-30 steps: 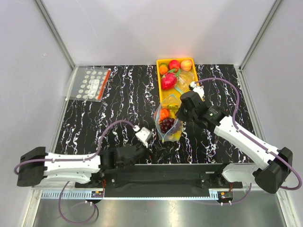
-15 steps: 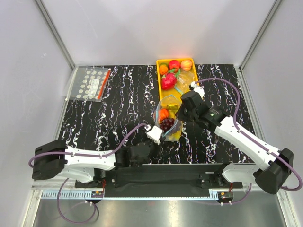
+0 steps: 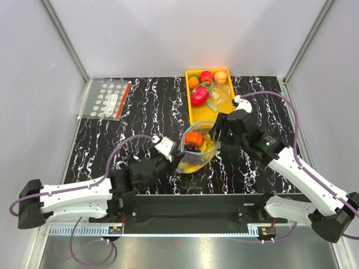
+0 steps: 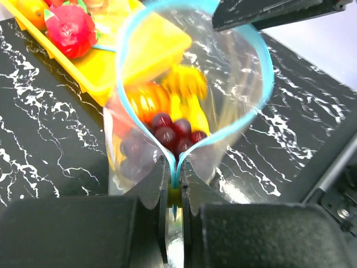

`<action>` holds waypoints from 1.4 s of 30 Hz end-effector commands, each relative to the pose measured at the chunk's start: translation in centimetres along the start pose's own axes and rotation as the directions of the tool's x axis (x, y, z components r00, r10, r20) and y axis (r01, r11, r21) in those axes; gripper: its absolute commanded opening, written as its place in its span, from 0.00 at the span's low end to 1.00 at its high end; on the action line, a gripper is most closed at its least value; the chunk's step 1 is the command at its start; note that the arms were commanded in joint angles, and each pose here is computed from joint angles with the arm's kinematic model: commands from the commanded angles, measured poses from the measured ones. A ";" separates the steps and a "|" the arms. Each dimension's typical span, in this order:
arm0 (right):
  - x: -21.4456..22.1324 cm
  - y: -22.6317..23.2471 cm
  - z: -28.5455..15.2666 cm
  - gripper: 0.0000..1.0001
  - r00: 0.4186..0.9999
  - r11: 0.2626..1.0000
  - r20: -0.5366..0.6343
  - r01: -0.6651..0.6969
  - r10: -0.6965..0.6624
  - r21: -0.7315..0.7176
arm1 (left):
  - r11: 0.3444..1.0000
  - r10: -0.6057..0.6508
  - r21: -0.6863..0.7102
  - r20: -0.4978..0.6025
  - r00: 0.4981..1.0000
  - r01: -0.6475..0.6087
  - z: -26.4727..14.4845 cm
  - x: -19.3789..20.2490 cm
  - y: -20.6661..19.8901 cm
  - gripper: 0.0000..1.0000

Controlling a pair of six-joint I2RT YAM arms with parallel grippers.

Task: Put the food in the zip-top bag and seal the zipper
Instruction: Adjust the zipper food storage bag at the center of the board.

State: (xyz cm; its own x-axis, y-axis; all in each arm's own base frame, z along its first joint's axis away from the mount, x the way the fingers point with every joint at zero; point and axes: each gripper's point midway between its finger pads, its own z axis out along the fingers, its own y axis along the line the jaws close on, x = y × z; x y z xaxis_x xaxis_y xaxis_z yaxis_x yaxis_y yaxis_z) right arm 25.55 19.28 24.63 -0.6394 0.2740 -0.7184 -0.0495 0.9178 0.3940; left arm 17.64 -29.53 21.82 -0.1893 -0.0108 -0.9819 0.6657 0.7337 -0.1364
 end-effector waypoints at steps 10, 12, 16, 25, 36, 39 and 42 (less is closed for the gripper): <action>-2.4 1.8 -0.5 0.79 0.938 0.938 -0.035 0.341 -0.344 -0.061 | 0.989 -0.050 0.138 -0.010 0.999 0.051 -1.9 0.0 -0.9 0.00; -1.5 1.4 0.5 0.79 0.922 0.927 -0.095 0.373 -0.376 -0.046 | 0.989 -0.051 0.136 -0.006 0.999 0.051 -2.1 -0.1 -0.7 0.00; -0.2 0.6 1.8 0.83 0.895 0.908 -0.161 0.418 -0.417 -0.029 | 0.991 -0.044 0.129 -0.006 0.999 0.044 -2.5 -0.3 -0.5 0.00; 1.0 -0.2 3.6 0.19 0.873 0.894 -0.206 0.449 -0.442 -0.014 | 0.993 -0.040 0.113 -0.021 0.999 0.042 -3.1 0.1 0.2 0.00; 0.6 -1.6 4.0 0.00 0.873 0.901 -0.277 0.430 -0.401 0.051 | 0.988 -0.034 0.150 -0.017 0.999 0.036 -3.7 3.4 0.5 0.80; 0.8 -1.6 4.1 0.00 0.875 0.905 -0.278 0.423 -0.397 0.041 | 0.987 -0.020 0.158 0.000 1.000 0.019 -3.7 4.2 0.7 0.84; 0.9 -1.5 4.0 0.00 0.875 0.906 -0.277 0.422 -0.396 0.037 | 0.985 -0.011 0.172 0.054 0.998 0.002 -3.8 4.1 0.8 0.78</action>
State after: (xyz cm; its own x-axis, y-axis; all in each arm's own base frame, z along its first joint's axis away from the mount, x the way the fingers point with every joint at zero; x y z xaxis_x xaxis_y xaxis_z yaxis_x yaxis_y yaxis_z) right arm 27.89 19.13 20.05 -0.7599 -0.2268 -0.6092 -0.2946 0.9556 0.0117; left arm 14.49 -25.75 15.35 -0.2406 0.0586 -0.9688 0.7524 0.6418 -0.1481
